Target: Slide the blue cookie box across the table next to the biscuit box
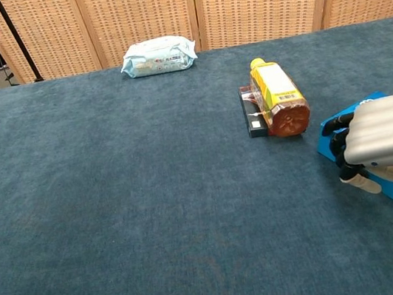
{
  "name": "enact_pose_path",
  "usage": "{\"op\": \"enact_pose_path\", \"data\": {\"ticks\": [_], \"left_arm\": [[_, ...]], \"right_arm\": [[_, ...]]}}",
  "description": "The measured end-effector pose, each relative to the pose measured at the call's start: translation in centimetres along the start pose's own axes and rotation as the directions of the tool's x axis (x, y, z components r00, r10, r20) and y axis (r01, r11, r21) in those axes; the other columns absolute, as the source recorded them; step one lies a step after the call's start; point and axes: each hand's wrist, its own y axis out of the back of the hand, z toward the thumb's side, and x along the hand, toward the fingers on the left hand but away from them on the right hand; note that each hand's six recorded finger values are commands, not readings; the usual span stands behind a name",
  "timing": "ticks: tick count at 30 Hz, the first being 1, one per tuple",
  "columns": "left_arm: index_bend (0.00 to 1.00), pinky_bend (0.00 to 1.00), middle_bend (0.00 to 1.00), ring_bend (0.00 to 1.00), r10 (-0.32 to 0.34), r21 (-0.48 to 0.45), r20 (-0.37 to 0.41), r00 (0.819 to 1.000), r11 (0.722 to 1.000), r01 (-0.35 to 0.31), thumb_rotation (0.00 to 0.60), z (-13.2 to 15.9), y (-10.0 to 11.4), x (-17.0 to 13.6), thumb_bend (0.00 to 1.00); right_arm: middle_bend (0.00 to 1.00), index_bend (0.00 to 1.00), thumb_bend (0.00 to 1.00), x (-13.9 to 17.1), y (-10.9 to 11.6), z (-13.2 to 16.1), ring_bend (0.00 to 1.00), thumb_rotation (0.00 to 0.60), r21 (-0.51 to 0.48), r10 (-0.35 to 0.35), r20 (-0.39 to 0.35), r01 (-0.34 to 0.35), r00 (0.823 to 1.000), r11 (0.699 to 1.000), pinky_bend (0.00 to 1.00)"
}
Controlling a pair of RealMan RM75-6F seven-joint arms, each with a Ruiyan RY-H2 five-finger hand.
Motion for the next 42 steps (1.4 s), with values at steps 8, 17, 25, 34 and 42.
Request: {"op": "enact_pose_path", "data": {"ticks": [8, 17, 25, 34, 42], "left_arm": [[0.0, 0.0, 0.0, 0.0, -0.006, 0.006, 0.004, 1.0, 1.0, 0.006, 0.6, 0.2, -0.1, 0.0, 0.0], [0.0, 0.0, 0.0, 0.0, -0.006, 0.005, 0.006, 1.0, 1.0, 0.006, 0.6, 0.3, -0.1, 0.0, 0.0], [0.0, 0.0, 0.0, 0.0, -0.01, 0.004, 0.005, 1.0, 1.0, 0.01, 0.6, 0.2, -0.2, 0.1, 0.0], [0.0, 0.0, 0.0, 0.0, -0.01, 0.004, 0.015, 1.0, 1.0, 0.01, 0.6, 0.5, -0.2, 0.0, 0.0], [0.0, 0.0, 0.0, 0.0, -0.011, 0.005, 0.02, 1.0, 1.0, 0.011, 0.6, 0.6, -0.2, 0.0, 0.0]], "right_arm": [[0.45, 0.54, 1.0, 1.0, -1.4, -2.1, 0.25, 0.6, 0.025, 0.02, 0.045, -0.021, 0.999, 0.999, 0.09], [0.45, 0.54, 1.0, 0.9, -1.9, -3.8, 0.25, 0.6, 0.026, 0.015, 0.089, -0.017, 0.996, 1.0, 0.09], [0.44, 0.54, 1.0, 1.6, 0.1, -3.9, 0.25, 0.6, -0.051, -0.054, 0.087, 0.058, 0.995, 0.997, 0.09], [0.0, 0.01, 0.0, 6.1, 5.5, -5.2, 0.01, 0.6, -0.144, -0.357, 0.091, 0.367, 0.93, 0.919, 0.08], [0.0, 0.0, 0.0, 9.6, 2.6, -8.5, 0.0, 0.6, -0.162, -0.395, 0.173, 0.421, 0.902, 0.892, 0.0]]}}
